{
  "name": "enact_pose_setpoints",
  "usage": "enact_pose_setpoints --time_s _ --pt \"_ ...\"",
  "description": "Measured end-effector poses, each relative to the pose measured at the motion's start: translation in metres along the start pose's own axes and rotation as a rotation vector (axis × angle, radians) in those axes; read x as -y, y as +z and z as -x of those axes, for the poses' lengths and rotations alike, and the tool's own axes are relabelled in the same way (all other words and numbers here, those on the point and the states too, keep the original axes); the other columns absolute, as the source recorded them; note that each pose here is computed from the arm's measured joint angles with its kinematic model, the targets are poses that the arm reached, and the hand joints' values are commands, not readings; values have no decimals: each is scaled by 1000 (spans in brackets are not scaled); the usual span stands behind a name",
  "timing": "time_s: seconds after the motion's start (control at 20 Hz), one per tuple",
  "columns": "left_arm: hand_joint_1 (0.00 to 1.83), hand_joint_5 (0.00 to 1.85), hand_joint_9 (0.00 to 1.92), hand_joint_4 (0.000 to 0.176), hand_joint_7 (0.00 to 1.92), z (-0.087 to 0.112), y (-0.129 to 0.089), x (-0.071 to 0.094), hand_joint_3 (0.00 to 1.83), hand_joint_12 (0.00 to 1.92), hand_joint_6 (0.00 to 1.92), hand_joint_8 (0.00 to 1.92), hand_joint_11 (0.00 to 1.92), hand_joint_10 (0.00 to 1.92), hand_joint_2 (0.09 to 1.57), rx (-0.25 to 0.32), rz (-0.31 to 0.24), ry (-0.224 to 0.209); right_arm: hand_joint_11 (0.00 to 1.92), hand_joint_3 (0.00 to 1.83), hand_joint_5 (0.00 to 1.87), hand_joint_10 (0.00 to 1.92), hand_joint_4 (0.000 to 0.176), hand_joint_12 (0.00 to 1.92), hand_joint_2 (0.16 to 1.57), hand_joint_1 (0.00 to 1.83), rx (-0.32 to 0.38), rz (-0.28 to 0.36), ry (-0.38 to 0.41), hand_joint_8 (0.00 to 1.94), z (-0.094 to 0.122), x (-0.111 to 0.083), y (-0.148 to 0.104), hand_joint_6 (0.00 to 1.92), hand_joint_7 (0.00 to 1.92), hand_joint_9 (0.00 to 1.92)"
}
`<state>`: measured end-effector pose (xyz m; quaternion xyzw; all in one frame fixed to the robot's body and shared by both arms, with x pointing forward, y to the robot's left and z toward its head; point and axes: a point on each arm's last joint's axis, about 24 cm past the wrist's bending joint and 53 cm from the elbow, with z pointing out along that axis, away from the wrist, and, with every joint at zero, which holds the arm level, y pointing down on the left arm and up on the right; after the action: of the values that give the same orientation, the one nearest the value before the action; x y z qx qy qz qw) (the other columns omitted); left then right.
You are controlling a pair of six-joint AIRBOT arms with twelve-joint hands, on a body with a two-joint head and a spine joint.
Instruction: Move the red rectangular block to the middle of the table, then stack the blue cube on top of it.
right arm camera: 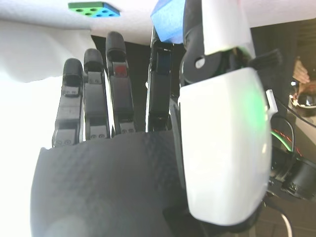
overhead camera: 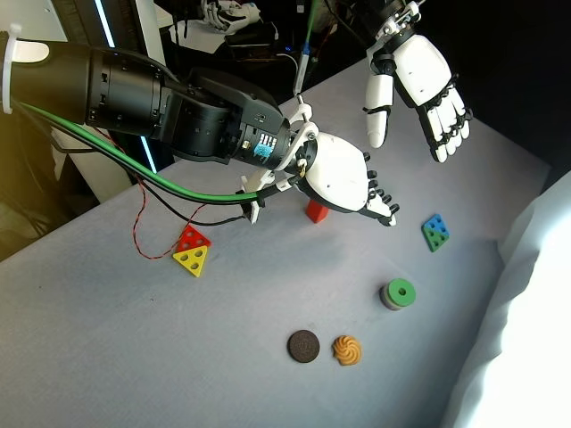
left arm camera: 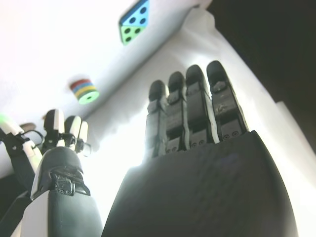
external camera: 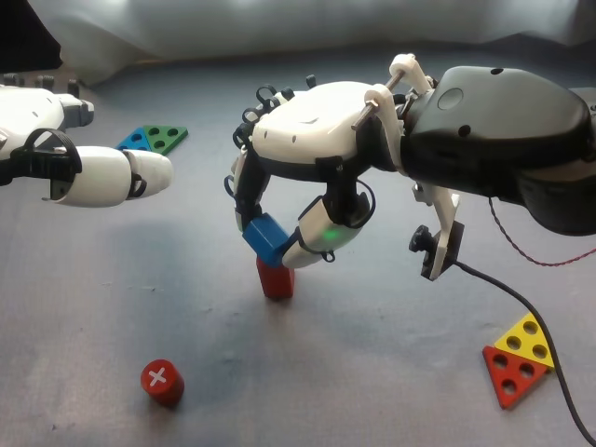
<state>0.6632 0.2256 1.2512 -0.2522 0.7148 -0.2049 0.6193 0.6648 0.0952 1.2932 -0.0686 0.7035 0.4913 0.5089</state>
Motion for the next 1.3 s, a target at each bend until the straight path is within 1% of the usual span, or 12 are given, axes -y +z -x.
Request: enact_pose_setpoints --time_s 0.05,0.1,0.25,0.3,0.4,0.55,0.85,0.95,1.0,1.1,1.25,1.3 --pt "0 209 124 0 181 0 0 0 2 178 2 2 0 2 1091 1 1 0 0 0 1163 4 88 306 1027 1106 2 -3 -1 3 1 1 1 681 498 258" --pt "0 219 137 0 194 1 0 0 1 214 1 2 0 2 1095 2 1 0 0 0 1159 6 137 314 1028 1089 7 -6 -1 1 2 2 1 689 496 248" --pt "0 221 137 0 196 0 0 0 1 212 0 0 0 0 1100 1 -1 1 0 2 1132 1 122 361 1038 1088 16 -15 -4 0 6 6 3 734 503 249" --pt "0 228 144 0 203 1 0 0 4 211 3 3 0 3 1107 2 1 1 0 0 1117 1 134 342 1044 1080 16 -15 -5 3 6 7 3 759 492 251" --pt "0 226 138 0 194 1 0 0 1 213 1 0 0 0 1103 1 0 1 0 0 1114 7 102 330 1045 1090 15 -13 -5 5 5 5 3 762 502 269" --pt "0 221 134 0 188 0 0 0 2 208 1 1 0 2 1111 1 0 4 0 0 1162 6 96 334 1029 1103 9 -5 -7 2 2 1 6 683 504 281" --pt "0 225 142 0 200 1 0 0 3 193 1 3 0 2 1120 1 0 4 0 0 1151 9 148 350 1030 1084 17 -11 -7 1 4 2 6 704 477 320" --pt "0 224 144 0 203 1 0 0 2 191 0 3 0 3 1120 1 0 4 0 0 1146 8 142 377 1032 1085 18 -11 -7 4 4 2 6 711 474 326" --pt "0 224 143 0 201 1 0 0 4 194 0 2 0 2 1125 2 1 4 0 0 1156 10 116 379 1030 1094 17 -11 -7 7 4 2 6 696 488 334" --pt "0 219 141 0 199 1 0 0 3 197 0 1 0 1 1126 1 0 5 0 0 1162 9 136 426 1028 1090 17 -11 -7 4 3 2 6 685 497 349" --pt "0 219 148 0 198 1 0 0 2 219 0 0 0 2 1129 2 0 7 0 0 1166 6 124 413 1026 1094 14 -13 -7 3 1 3 7 677 499 347" --pt "0 214 138 0 191 1 0 0 1 202 0 0 0 1 1129 2 0 8 0 0 1161 4 135 407 1028 1090 11 -15 -8 1 -1 4 7 684 498 345"
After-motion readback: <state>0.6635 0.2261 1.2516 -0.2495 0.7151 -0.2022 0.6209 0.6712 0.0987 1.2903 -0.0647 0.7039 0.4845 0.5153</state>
